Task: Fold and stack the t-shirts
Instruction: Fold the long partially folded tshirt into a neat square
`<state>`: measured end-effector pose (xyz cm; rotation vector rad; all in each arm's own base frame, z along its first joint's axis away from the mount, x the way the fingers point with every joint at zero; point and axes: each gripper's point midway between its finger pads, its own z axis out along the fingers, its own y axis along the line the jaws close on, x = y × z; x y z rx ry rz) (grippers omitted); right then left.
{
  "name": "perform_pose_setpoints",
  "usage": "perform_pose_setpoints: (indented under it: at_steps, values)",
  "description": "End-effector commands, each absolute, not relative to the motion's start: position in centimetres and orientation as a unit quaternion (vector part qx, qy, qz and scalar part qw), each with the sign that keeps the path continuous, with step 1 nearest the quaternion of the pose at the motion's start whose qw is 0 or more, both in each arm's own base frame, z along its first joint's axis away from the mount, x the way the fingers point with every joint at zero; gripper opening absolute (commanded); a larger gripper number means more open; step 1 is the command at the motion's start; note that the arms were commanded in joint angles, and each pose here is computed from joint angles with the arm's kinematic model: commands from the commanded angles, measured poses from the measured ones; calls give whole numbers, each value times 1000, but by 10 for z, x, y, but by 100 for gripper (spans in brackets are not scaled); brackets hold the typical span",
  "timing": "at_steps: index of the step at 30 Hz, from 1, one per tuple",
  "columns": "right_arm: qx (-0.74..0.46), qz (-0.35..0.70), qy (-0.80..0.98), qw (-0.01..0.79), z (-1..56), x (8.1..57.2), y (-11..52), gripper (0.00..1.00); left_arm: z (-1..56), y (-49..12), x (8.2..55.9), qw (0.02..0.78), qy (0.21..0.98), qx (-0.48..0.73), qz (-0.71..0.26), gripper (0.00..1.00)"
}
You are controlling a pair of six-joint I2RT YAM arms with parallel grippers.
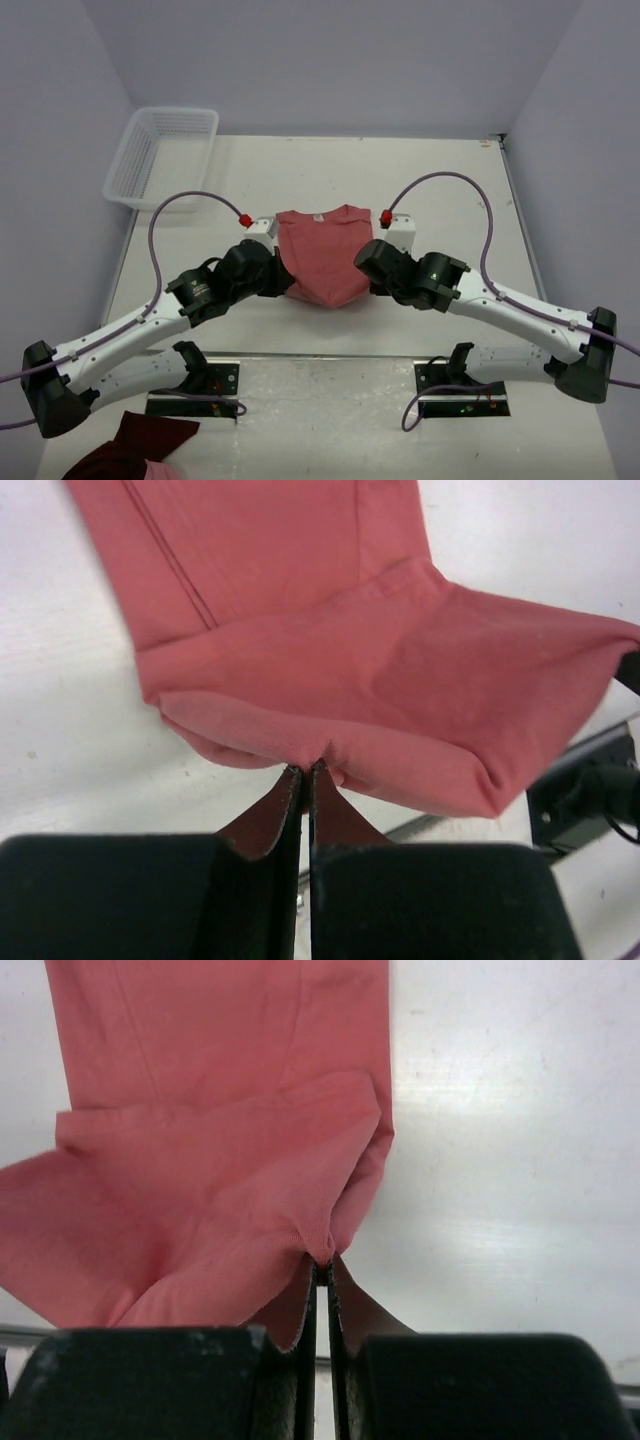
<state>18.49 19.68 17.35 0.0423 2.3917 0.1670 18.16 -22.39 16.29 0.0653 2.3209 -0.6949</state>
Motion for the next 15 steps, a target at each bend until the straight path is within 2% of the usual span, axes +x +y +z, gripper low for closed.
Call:
perform_pose_setpoints:
  at_steps: [1,15]
  values:
    - [-21,82,916,393,197,215,214,0,185,-215,232,413,881,7,-230,0]
    - [-40,78,917,389,209,271,221,0,202,-201,297,436,881,-10,-183,0]
